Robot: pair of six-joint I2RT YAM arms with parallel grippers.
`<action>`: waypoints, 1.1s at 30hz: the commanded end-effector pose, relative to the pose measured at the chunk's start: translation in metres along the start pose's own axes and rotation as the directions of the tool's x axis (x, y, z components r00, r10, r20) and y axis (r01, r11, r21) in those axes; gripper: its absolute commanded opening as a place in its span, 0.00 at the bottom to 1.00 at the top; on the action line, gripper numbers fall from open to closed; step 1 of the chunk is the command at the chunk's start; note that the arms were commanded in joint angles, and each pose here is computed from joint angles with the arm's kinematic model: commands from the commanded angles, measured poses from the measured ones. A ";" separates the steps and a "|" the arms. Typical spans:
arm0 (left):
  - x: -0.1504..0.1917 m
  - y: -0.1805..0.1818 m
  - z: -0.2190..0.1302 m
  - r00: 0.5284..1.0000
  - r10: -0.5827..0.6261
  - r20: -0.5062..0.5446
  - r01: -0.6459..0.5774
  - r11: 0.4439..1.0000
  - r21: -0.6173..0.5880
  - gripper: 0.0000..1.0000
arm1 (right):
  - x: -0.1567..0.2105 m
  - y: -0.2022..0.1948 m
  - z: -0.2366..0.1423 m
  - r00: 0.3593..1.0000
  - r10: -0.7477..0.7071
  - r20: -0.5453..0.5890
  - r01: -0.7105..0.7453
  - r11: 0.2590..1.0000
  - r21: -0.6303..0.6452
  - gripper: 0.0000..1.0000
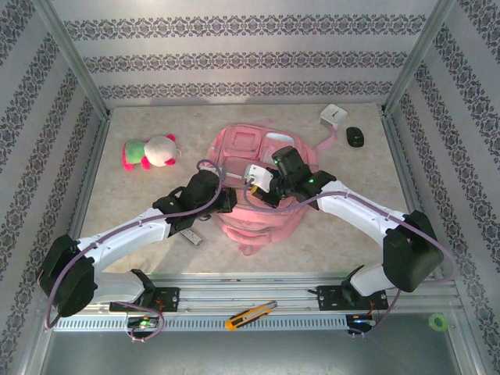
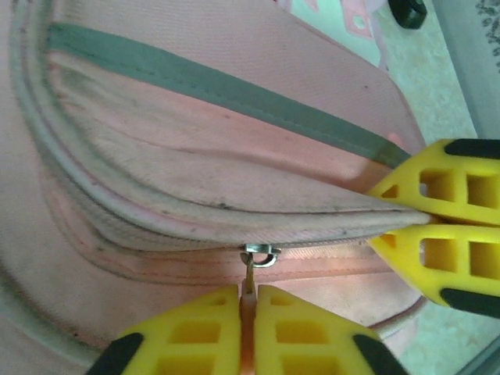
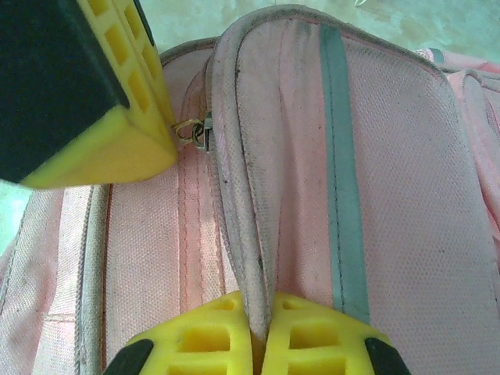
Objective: Pack the student bag
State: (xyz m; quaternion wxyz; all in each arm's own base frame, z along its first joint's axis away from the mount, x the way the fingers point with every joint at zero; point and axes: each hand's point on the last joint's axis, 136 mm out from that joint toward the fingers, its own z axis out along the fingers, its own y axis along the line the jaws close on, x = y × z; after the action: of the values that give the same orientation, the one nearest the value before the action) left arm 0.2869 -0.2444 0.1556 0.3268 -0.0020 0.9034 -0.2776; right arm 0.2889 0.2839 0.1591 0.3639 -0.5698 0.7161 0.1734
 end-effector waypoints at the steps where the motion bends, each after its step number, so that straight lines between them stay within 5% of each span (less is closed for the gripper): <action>1: -0.001 0.020 -0.009 0.999 0.051 0.010 -0.050 0.993 -0.109 0.02 | -0.039 -0.004 -0.027 0.988 -0.029 0.149 0.030 1.000 -0.002 0.00; 11: -0.016 0.065 -0.032 0.993 0.111 0.025 -0.103 0.969 -0.224 0.00 | -0.020 0.000 -0.055 0.985 -0.011 0.174 0.025 0.996 -0.080 0.00; 19: -0.014 0.036 -0.024 0.986 0.169 0.004 -0.169 0.984 -0.049 0.00 | -0.020 -0.003 -0.056 0.987 -0.020 0.162 0.034 0.996 -0.080 0.00; 24: -0.012 0.019 -0.022 0.985 0.175 0.002 -0.175 0.984 0.045 0.00 | -0.040 0.004 -0.051 0.989 -0.034 0.144 0.038 0.999 -0.028 0.45; 33: -0.013 0.001 -0.026 0.984 0.180 0.005 -0.179 0.974 0.136 0.00 | -0.053 0.005 -0.009 0.996 -0.052 0.069 0.047 0.997 0.069 0.58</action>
State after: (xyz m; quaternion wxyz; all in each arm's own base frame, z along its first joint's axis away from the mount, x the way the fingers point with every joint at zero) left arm 0.2833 -0.2148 0.1640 0.3341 0.0779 0.9001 -0.2687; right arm 0.2613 0.3120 0.2015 0.3939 -0.5964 0.6733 0.1890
